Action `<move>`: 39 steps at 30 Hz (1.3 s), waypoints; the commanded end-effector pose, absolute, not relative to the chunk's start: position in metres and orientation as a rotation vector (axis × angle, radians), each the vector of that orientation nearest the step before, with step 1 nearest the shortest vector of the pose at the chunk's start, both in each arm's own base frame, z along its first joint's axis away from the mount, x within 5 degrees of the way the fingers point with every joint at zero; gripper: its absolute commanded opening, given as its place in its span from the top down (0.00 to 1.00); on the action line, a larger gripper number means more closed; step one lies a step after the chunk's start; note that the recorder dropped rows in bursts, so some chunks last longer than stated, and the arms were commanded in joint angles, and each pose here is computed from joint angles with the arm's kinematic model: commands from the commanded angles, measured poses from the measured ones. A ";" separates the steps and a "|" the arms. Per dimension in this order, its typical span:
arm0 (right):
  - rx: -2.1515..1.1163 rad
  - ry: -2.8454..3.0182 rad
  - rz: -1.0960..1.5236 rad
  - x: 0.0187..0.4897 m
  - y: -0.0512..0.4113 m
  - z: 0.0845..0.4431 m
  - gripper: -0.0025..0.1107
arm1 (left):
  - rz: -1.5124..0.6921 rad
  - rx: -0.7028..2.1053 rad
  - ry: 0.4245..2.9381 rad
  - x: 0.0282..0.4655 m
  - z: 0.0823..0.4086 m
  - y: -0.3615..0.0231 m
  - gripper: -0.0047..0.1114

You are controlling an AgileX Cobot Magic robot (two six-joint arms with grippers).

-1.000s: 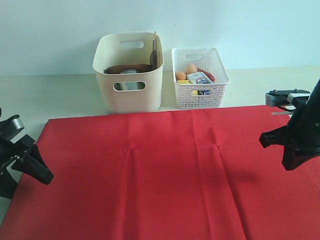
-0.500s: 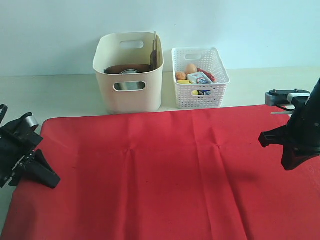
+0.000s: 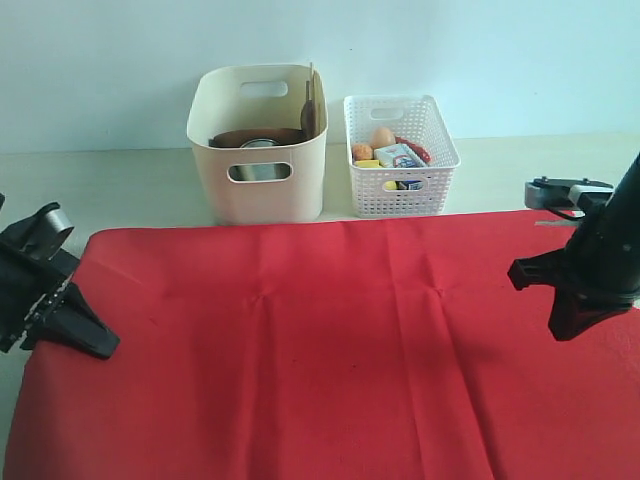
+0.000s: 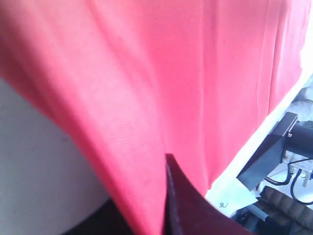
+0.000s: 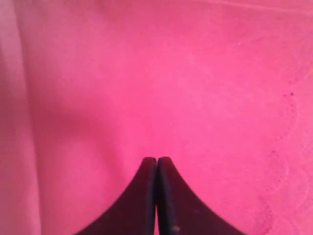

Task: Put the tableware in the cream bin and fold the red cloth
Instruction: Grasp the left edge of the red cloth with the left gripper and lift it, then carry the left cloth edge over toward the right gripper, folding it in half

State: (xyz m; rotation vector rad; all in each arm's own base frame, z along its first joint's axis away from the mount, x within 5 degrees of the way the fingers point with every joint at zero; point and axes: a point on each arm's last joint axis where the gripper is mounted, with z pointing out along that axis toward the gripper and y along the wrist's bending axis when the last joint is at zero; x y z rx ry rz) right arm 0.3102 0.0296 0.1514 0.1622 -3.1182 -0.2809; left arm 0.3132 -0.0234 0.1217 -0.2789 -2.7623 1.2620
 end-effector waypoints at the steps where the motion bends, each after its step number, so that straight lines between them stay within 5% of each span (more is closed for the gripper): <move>1: 0.194 -3.115 -0.341 0.311 0.032 0.153 0.98 | 1.185 -0.230 -2.788 0.305 0.136 -0.015 0.96; 19: 0.236 -3.095 -0.581 0.311 0.048 0.160 0.98 | 1.142 0.089 -2.966 0.271 0.198 0.018 0.96; 39: 0.202 -3.106 -0.438 0.313 0.040 0.150 0.98 | 1.265 -0.550 -3.001 0.285 0.277 -0.102 0.96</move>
